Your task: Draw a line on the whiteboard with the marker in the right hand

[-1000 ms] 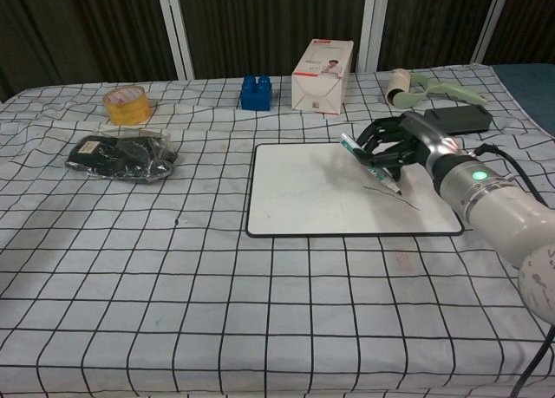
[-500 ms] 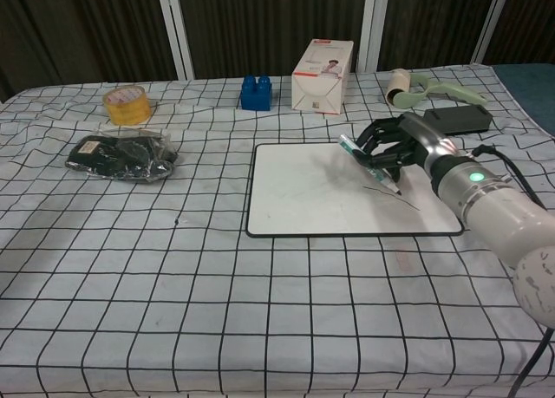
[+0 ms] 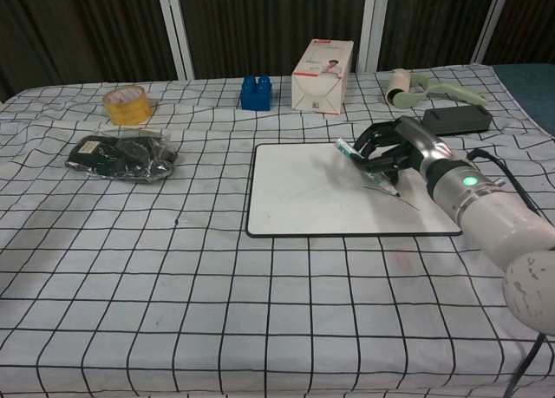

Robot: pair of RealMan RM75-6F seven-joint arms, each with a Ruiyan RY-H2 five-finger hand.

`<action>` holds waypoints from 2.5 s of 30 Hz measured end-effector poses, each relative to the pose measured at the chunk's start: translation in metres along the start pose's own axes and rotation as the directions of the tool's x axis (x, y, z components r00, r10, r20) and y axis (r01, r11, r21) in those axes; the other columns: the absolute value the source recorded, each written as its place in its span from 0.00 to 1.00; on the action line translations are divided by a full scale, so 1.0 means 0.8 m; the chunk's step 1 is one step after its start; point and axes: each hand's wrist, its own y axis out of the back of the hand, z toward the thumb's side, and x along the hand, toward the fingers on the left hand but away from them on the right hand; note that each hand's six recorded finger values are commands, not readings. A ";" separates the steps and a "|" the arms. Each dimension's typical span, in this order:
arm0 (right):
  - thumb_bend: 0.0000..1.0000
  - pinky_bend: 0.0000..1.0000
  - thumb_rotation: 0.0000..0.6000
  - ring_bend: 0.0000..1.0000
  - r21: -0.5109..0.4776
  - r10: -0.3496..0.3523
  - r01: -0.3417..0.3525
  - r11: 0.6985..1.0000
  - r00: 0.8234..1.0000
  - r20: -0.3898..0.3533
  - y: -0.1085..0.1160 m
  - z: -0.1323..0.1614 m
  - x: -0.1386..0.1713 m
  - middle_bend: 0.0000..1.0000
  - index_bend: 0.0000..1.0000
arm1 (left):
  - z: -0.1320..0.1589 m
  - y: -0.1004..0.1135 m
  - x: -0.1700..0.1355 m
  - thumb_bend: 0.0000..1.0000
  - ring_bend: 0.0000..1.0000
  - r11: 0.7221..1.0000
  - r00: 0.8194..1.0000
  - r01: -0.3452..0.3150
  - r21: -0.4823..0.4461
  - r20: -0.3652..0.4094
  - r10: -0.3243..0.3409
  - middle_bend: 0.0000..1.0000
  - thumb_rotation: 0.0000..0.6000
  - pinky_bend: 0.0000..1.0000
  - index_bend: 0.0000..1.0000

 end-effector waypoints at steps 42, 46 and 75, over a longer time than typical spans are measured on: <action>0.49 0.75 1.00 0.77 0.486 -0.025 0.165 0.858 0.959 -0.281 0.139 0.024 0.005 0.79 1.00 | 0.001 -0.003 0.003 0.32 0.00 1.000 1.000 0.004 0.018 -0.013 -0.004 0.00 1.00 0.01 0.00; 0.48 0.71 1.00 0.72 0.655 0.014 0.173 0.736 0.963 -0.270 0.165 0.010 0.036 0.79 0.95 | 0.005 -0.006 0.004 0.32 0.00 1.000 1.000 0.011 0.021 -0.002 -0.011 0.00 1.00 0.01 0.00; 0.40 0.34 1.00 0.35 0.816 0.051 -0.069 0.574 0.998 0.049 0.208 -0.145 0.104 0.36 0.27 | 0.000 -0.003 0.006 0.31 0.00 1.000 1.000 0.014 0.000 -0.011 -0.014 0.00 1.00 0.01 0.00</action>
